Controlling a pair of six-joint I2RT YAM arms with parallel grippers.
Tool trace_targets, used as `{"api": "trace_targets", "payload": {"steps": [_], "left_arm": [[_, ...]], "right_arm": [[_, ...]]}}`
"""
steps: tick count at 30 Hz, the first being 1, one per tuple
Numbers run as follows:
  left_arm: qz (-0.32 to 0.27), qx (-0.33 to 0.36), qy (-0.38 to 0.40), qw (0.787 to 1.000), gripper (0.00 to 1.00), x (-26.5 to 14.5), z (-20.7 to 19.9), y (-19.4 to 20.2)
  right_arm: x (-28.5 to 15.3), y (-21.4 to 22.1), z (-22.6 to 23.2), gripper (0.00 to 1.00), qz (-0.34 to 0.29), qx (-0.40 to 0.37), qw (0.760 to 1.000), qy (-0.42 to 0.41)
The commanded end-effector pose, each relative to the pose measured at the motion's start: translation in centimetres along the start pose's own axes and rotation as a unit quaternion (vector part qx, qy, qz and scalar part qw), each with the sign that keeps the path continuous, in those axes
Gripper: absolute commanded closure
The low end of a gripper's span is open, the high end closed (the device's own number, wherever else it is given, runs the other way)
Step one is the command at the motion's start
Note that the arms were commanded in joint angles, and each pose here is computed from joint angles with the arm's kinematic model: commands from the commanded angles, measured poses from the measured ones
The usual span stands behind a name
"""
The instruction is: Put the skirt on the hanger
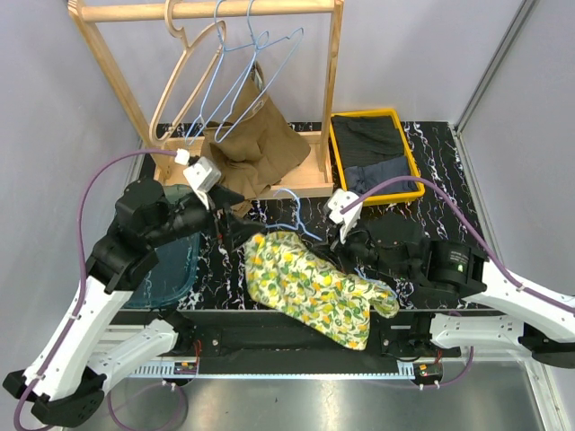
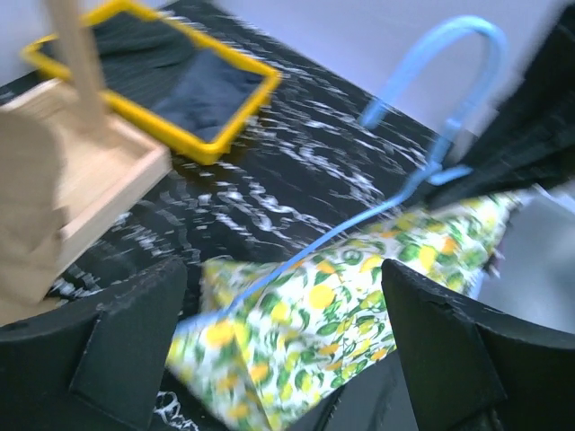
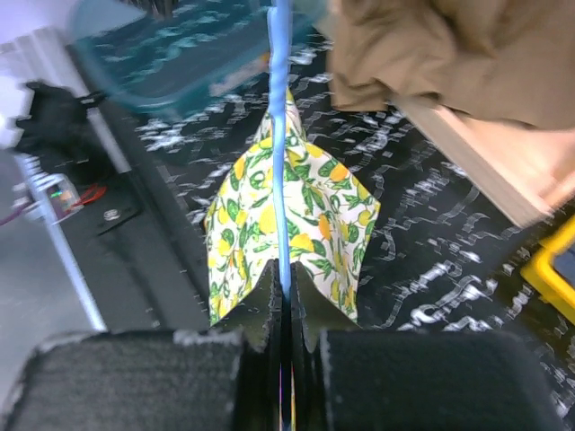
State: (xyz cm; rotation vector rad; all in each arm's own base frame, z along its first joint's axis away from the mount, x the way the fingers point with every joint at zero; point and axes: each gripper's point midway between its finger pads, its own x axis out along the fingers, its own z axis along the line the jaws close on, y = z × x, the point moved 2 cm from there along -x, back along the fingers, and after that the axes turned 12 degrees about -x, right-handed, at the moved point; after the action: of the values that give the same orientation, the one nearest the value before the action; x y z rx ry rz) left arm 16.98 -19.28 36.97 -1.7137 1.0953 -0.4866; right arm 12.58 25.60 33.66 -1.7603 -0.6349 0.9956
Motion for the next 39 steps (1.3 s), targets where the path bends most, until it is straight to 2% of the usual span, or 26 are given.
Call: {"api": "trace_targets", "payload": {"steps": [1,4,13,15,17,18,23,26,27,30,37,38,39], "left_arm": [[0.061,0.058,0.185,0.979,0.1,-1.4,-4.9,2.6],[0.07,0.069,0.21,0.973,0.22,-1.7,-5.3,3.6],[0.093,0.062,0.247,0.963,0.25,-1.2,-5.9,4.6],[0.095,0.059,0.25,0.962,0.29,-0.9,-6.0,4.6],[0.098,0.061,0.259,0.959,0.39,-0.7,-6.4,4.7],[0.098,0.061,0.261,0.958,0.42,-0.7,-6.5,4.7],[0.111,0.072,0.283,0.95,0.46,-0.5,-7.6,5.8],[0.111,0.08,0.287,0.948,0.67,-0.3,-8.0,5.9],[0.111,0.079,0.279,0.95,0.81,-0.2,-7.9,5.8],[0.109,0.076,0.266,0.955,1.0,0.1,-7.7,5.7],[0.063,0.07,0.173,0.98,1.0,0.1,-6.0,4.0],[0.057,0.07,0.171,0.981,1.0,-0.1,-6.1,3.8],[0.049,0.072,0.172,0.981,1.0,-0.7,-6.4,3.5]], "right_arm": [[-2.1,-4.6,1.9,1.0,-0.082,-0.006,0.993,-0.085],[-2.4,-5.2,2.5,1.0,-0.089,-0.006,0.99,-0.106],[-3.4,-5.6,4.7,1.0,-0.102,-0.01,0.978,-0.183],[-3.2,-5.4,4.8,1.0,-0.099,-0.013,0.978,-0.185],[-3.1,-5.4,4.9,1.0,-0.099,-0.013,0.977,-0.187],[-3.1,-5.3,4.9,1.0,-0.099,-0.013,0.977,-0.188],[-3.2,-5.5,5.1,1.0,-0.106,-0.014,0.975,-0.194],[-3.3,-5.6,5.4,1.0,-0.11,-0.015,0.973,-0.205],[-3.3,-5.6,5.4,1.0,-0.11,-0.014,0.973,-0.205],[-3.3,-5.5,5.5,1.0,-0.111,-0.014,0.972,-0.205],[-2.7,-4.7,4.7,1.0,-0.104,-0.008,0.979,-0.173],[-2.7,-4.5,4.6,0.87,-0.103,-0.008,0.98,-0.17],[-2.7,-4.4,4.5,0.83,-0.102,-0.008,0.981,-0.167]]}}
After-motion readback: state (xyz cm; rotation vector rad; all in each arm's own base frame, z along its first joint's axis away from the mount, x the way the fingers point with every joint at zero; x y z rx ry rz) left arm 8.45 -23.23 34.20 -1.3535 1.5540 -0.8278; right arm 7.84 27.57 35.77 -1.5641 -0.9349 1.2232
